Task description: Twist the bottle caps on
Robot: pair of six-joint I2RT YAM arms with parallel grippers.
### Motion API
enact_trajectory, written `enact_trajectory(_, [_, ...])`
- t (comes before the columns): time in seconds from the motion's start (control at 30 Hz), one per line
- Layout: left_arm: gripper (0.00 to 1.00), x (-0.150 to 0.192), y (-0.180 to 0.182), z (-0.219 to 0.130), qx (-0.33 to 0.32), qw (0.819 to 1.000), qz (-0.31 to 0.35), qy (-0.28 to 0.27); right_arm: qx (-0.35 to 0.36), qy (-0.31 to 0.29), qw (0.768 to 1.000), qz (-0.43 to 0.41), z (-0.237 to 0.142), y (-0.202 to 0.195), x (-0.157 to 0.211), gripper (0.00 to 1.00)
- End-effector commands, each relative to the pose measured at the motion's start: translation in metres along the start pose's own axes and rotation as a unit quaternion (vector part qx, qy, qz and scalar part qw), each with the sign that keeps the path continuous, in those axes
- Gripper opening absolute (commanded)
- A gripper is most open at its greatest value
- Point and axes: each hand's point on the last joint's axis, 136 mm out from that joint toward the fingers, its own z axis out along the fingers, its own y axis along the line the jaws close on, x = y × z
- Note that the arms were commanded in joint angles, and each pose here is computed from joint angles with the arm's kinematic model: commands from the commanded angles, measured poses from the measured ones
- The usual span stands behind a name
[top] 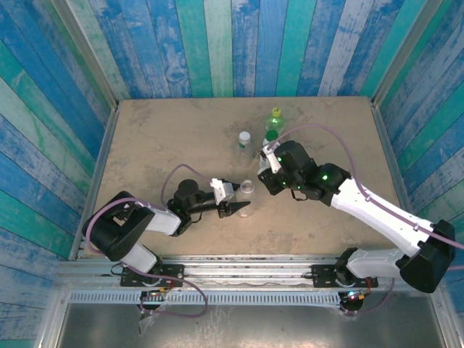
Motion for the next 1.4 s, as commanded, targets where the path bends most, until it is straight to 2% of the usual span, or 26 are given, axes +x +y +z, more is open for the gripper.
enact_trajectory(0.0, [0.56, 0.015, -0.001, 0.004, 0.005, 1.000, -0.011, 0.024, -0.016, 0.029, 0.999, -0.032, -0.012, 0.020, 0.005, 0.41])
enact_trajectory(0.23, [0.56, 0.016, -0.001, 0.004, 0.007, 1.000, -0.012, 0.025, -0.042, 0.043, 0.997, -0.052, -0.009, 0.042, 0.003, 0.41])
enact_trajectory(0.43, [0.56, 0.017, -0.003, 0.003, 0.008, 1.000, -0.011, 0.025, -0.044, 0.081, 0.994, -0.059, 0.003, 0.047, 0.011, 0.41])
enact_trajectory(0.93, [0.56, 0.018, -0.002, 0.003, 0.007, 1.000, -0.011, 0.027, -0.065, 0.117, 0.987, -0.093, 0.010, 0.065, 0.022, 0.42])
enact_trajectory(1.37, [0.57, 0.020, -0.002, 0.004, 0.008, 0.999, -0.014, 0.030, -0.047, 0.123, 0.986, -0.105, 0.015, 0.057, 0.032, 0.43])
